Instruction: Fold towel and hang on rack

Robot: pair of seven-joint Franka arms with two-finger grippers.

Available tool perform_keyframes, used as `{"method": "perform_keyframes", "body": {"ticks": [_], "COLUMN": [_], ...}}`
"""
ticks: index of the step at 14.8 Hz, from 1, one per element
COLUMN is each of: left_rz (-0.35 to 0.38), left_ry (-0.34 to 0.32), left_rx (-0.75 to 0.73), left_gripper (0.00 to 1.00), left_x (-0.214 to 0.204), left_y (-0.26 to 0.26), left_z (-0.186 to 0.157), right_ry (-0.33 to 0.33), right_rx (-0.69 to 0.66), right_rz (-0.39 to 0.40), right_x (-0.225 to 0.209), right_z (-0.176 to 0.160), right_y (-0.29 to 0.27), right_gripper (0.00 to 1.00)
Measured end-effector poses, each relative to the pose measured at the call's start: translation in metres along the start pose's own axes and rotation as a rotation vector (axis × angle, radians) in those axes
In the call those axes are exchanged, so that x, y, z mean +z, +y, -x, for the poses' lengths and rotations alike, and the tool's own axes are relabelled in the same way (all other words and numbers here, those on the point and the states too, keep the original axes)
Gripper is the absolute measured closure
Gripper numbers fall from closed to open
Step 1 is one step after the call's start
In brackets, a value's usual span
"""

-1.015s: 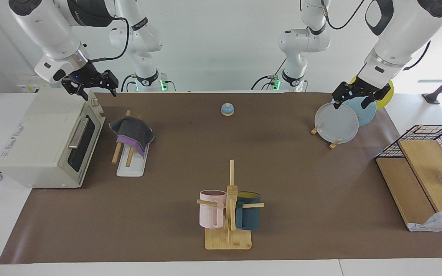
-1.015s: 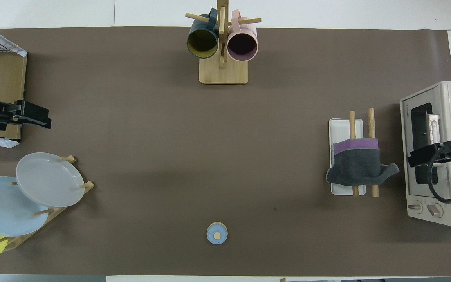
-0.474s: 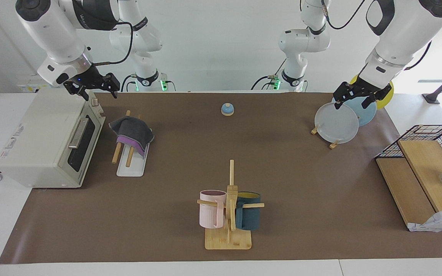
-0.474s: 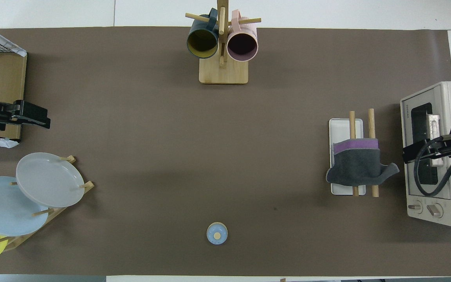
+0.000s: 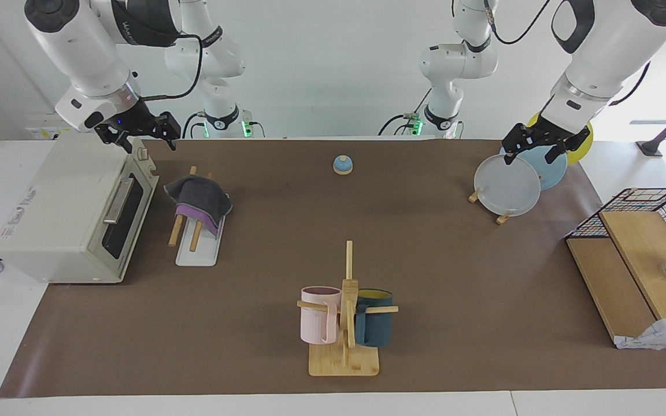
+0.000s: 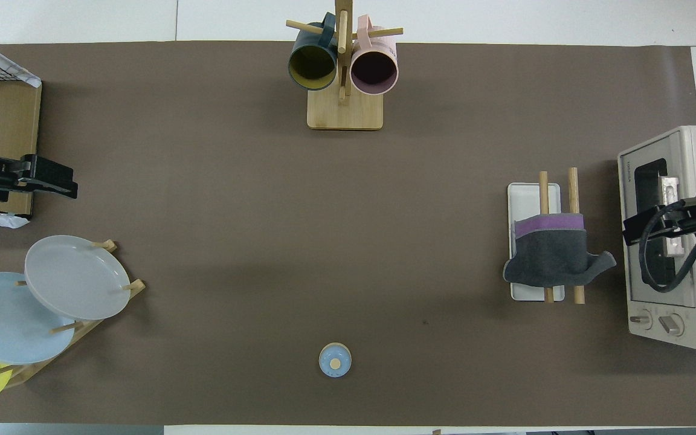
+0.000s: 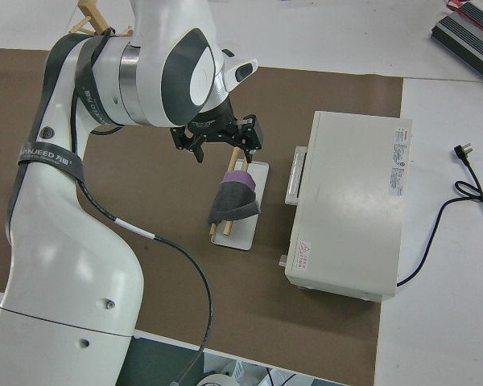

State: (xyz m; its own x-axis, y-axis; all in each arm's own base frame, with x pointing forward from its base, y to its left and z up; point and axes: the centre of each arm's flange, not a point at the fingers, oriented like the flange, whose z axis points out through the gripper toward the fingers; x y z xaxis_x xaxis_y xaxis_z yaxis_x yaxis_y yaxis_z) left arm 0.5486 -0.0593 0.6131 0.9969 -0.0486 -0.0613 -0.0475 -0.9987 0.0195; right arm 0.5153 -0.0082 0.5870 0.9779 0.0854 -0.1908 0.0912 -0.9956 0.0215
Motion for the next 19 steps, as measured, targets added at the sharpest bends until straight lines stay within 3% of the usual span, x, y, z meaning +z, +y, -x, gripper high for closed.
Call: {"method": "perform_keyframes", "body": {"ticks": [19], "left_rz": [0.0], "left_ry": [0.0], "left_rx": [0.0], "left_gripper": [0.0], "left_x": [0.0], "left_y": [0.0], "left_z": [0.0], "right_ry": [0.037], "right_rx": [0.038], "right_rz": [-0.006], "right_x": [-0.004], "right_z": [-0.002], "right_y": [0.014], "right_gripper": [0.0]}}
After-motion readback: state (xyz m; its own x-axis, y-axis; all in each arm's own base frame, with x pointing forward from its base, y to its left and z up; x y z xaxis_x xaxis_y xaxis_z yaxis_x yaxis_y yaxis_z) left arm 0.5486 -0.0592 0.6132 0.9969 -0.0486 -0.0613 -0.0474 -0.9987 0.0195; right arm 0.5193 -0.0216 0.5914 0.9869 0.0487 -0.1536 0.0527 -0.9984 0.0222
